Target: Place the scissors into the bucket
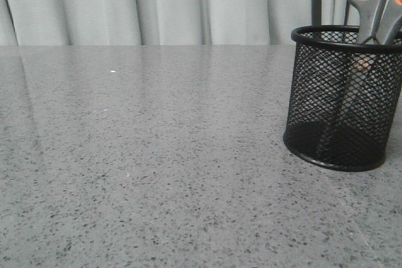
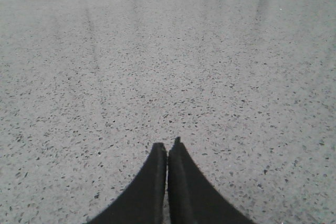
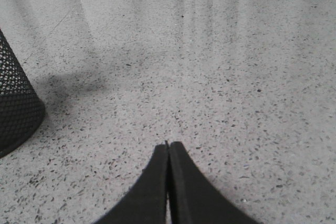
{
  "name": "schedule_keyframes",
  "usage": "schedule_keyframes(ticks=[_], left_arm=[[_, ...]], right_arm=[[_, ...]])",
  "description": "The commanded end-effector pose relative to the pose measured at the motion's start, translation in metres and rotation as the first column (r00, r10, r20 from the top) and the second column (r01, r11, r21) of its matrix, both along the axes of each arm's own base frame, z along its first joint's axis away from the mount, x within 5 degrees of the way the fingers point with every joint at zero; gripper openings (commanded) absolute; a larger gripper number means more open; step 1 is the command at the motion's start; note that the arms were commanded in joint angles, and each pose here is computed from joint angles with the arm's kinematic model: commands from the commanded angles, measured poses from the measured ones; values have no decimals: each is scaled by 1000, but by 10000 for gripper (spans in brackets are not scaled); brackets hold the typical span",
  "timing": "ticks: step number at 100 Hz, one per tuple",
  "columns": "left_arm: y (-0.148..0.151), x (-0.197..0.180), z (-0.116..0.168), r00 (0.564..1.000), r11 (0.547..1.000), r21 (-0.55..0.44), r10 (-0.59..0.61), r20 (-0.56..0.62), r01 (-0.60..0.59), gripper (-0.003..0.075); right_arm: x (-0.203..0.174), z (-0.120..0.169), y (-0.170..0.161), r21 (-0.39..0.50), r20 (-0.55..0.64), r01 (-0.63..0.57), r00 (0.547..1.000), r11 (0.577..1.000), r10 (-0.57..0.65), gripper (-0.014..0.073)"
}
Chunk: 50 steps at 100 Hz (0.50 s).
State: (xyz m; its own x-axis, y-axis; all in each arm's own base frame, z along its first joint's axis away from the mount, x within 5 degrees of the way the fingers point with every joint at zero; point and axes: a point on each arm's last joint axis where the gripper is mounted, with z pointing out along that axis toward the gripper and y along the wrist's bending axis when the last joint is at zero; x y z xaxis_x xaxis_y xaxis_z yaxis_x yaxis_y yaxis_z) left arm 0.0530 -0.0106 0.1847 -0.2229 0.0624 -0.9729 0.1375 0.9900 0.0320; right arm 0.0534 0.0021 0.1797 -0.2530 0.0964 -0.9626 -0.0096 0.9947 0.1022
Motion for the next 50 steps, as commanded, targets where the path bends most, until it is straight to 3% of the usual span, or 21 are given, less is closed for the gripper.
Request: schedule_keyframes(ticks=[1,50], left_arm=[[1,0,-2,998,999,-26,22,56,-21,-21],[1,0,-2,998,999,-26,22,56,-21,-21]], right_arm=[[0,-2,0,-12,38,3,999,1000,-2,-65],[0,-2,0,-12,40,3,999,1000,-2,-65]])
